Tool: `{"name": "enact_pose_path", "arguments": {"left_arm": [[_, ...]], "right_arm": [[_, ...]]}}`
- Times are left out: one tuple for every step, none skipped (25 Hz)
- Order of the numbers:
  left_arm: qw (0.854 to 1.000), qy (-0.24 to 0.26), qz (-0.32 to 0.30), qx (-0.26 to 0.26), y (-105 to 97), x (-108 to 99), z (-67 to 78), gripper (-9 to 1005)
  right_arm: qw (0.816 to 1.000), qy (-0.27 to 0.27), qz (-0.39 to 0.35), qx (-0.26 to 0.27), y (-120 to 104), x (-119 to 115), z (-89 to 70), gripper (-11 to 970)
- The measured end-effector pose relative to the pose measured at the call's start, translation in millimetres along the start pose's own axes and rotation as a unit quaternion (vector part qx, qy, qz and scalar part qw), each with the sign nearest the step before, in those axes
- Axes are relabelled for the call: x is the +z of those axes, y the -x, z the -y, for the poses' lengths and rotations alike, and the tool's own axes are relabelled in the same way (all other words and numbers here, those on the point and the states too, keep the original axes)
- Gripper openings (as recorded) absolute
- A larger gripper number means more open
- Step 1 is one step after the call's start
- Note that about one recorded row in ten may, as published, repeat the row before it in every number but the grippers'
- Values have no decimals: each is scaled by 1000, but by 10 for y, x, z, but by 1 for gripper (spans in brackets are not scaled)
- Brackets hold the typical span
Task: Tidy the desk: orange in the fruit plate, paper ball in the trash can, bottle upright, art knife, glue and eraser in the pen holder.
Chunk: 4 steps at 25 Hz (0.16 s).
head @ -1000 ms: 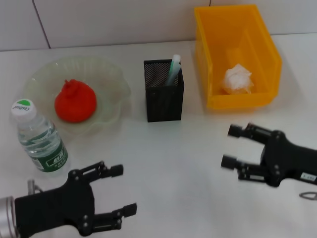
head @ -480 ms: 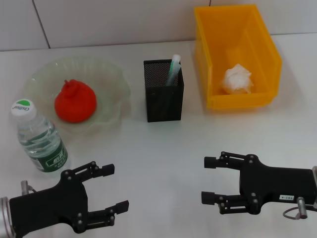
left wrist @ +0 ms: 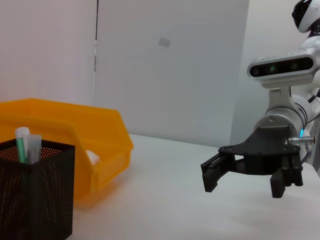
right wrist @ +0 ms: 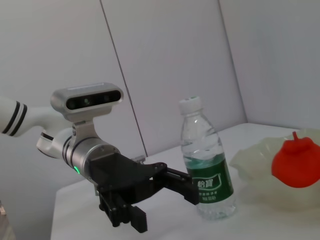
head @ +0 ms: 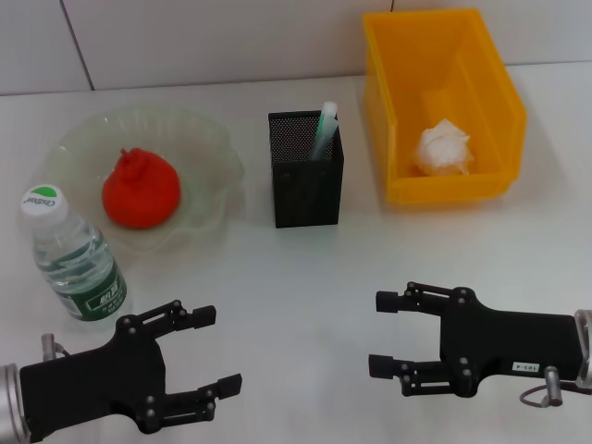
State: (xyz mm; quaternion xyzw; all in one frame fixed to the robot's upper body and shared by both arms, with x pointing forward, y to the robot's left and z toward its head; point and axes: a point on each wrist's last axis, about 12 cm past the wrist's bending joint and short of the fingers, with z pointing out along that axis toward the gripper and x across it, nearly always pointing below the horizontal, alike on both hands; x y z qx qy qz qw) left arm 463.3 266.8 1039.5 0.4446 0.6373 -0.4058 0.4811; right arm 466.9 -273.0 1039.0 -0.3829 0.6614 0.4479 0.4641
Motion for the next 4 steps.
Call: {"name": "enact_pose_path", "arguments": {"left_arm": [[1000,0,0,0,0,0,0,834],[1000,-1,0,-1,6,-2,-6,834],[1000,-1,0,-1,7,-2,-7,834],[1000,-1,0,-1,8,-4,-7,834]], "right_arm": [[1000,-2,-1,0,-3,1,5,829],[1000,-4,-3,-1,-3,3,12,829],[1000,-5,-3,-1,-1,8,19,829],[1000,-4,-4,-2,9,22,31,829]]}}
